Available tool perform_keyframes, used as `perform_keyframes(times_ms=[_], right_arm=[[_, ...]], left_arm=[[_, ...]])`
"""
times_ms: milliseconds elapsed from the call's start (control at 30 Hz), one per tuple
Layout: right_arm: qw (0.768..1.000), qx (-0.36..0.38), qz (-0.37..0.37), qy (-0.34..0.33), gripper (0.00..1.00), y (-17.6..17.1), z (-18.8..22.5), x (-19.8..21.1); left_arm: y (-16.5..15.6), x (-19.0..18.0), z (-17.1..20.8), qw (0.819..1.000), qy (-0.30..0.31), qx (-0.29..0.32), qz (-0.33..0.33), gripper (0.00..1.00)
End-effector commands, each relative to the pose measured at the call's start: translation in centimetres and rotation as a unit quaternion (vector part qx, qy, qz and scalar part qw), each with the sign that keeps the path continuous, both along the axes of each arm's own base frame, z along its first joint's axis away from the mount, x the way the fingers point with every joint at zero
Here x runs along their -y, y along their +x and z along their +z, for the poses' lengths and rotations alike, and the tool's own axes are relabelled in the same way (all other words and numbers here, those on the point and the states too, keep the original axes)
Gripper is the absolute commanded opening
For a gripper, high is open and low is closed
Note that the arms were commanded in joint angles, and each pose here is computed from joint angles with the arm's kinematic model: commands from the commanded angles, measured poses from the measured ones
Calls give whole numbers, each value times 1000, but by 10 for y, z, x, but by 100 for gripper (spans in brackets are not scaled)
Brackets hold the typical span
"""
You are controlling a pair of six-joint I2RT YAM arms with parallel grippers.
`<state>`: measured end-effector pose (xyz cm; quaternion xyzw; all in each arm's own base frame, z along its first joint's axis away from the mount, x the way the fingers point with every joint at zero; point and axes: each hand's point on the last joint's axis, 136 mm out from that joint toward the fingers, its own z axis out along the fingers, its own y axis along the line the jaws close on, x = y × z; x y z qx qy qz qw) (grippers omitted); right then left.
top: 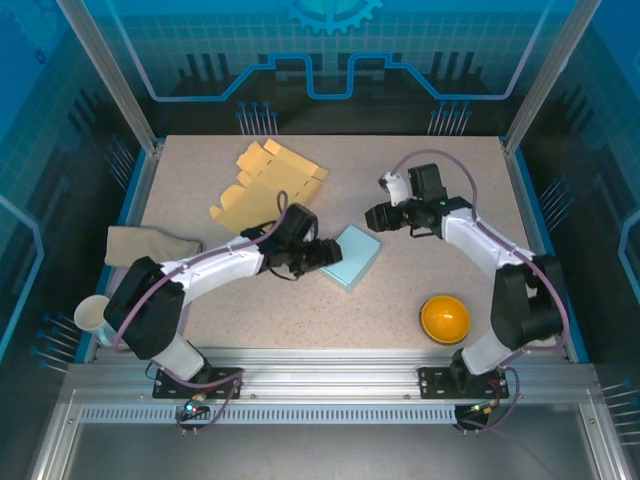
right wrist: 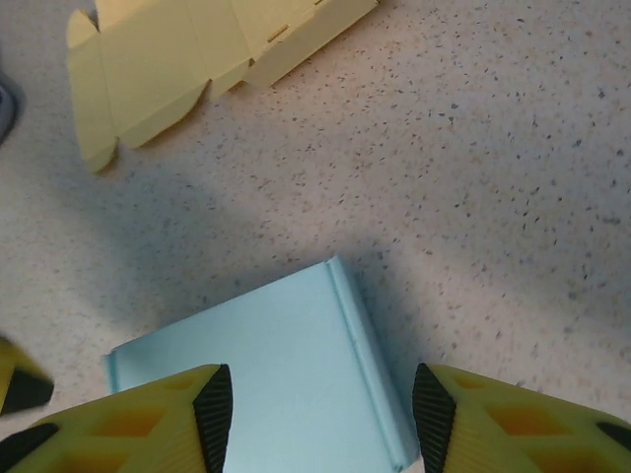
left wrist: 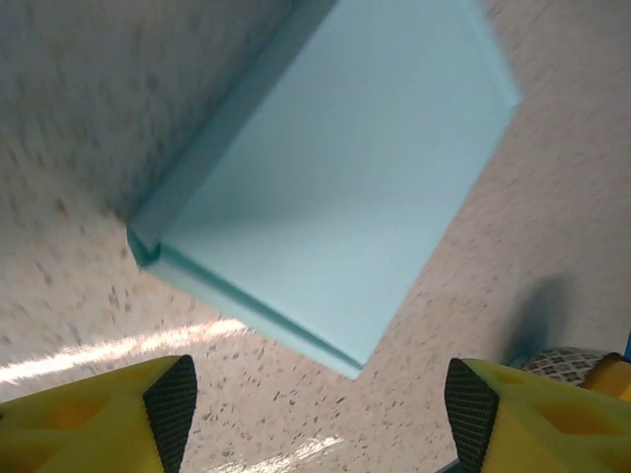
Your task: Fold the paper box
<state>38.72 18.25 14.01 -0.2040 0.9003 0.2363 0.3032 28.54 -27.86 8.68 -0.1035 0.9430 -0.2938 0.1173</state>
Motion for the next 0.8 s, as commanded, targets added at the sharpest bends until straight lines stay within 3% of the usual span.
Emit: perform_keyframes(times_ms=[0,367,767], right_arm=[[998,-20,34,-40,54,-2,-22,-6],[991,-94,38,-85,54,-6,-72,-12],[976,-153,-98,-121,50,-11,-93,55]], left_arm=[[15,7,-9,998,-32,9,53,71],[26,24,-42,996,-48,-4,70,64],[64,52,-43,999,-27,12,40,57]])
